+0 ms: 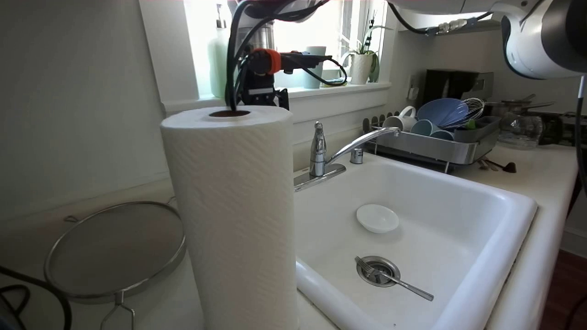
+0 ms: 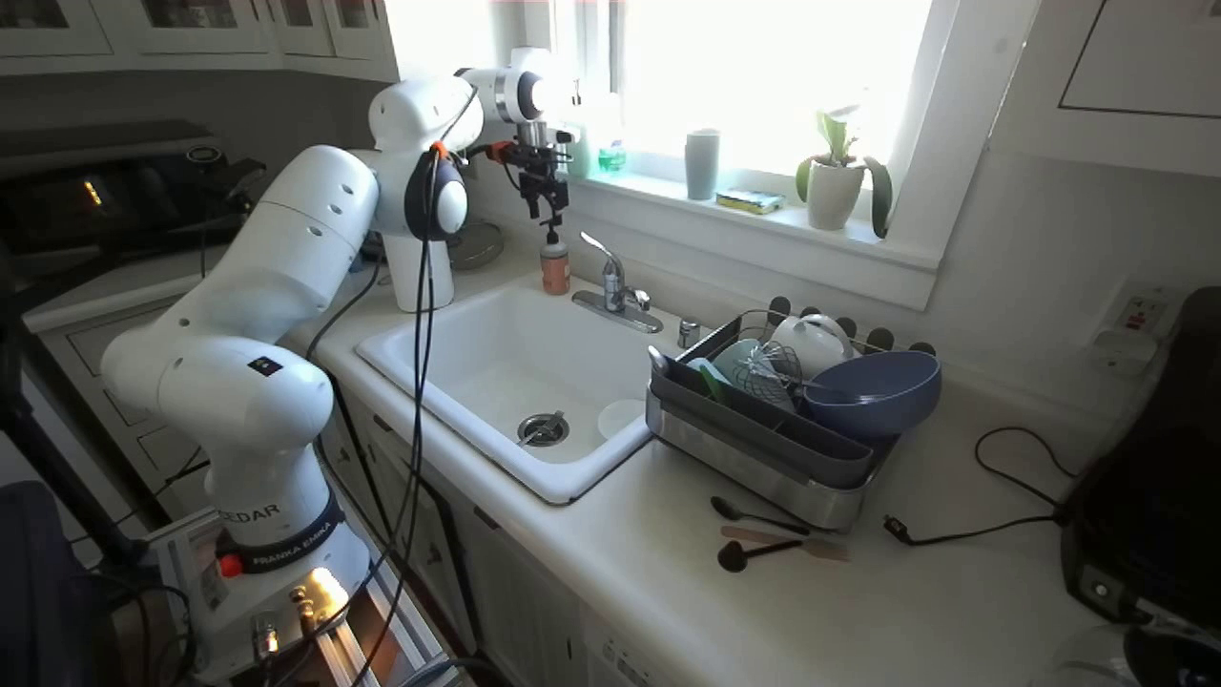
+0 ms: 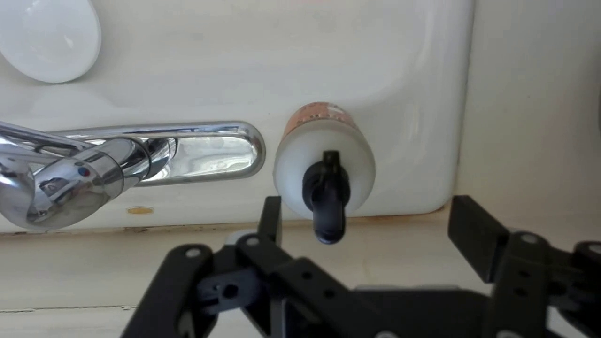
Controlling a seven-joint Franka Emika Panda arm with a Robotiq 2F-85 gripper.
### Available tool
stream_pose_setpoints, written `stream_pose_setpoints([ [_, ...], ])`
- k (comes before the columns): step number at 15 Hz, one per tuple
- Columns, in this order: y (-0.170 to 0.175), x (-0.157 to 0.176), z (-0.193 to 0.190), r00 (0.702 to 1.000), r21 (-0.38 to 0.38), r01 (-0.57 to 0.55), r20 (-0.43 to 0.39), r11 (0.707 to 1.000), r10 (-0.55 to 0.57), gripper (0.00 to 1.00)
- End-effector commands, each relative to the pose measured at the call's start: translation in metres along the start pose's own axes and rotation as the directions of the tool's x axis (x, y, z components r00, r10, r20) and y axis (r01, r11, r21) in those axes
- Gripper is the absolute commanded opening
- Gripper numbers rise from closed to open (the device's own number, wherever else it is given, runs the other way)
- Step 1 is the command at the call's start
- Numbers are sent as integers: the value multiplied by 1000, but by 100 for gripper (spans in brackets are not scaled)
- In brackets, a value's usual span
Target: Turn the faucet to the right then place the orange bottle next to it
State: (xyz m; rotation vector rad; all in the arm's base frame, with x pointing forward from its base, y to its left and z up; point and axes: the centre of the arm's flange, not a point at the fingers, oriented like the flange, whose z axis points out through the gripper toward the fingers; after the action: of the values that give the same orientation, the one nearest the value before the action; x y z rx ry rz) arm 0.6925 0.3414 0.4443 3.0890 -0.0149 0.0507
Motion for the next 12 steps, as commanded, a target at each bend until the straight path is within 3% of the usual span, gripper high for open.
stream_pose_setpoints([
  [1, -17, -52, -19, 999, -29, 32, 5, 999, -32, 100],
  [3, -26, -79, -33, 1000, -58, 24, -2, 998, -25, 100],
  [8, -20, -127, -71, 990, -165, -137, -57, 977, 130, 100],
  [12, 6, -142, -94, 997, -153, -71, -23, 986, 68, 100],
])
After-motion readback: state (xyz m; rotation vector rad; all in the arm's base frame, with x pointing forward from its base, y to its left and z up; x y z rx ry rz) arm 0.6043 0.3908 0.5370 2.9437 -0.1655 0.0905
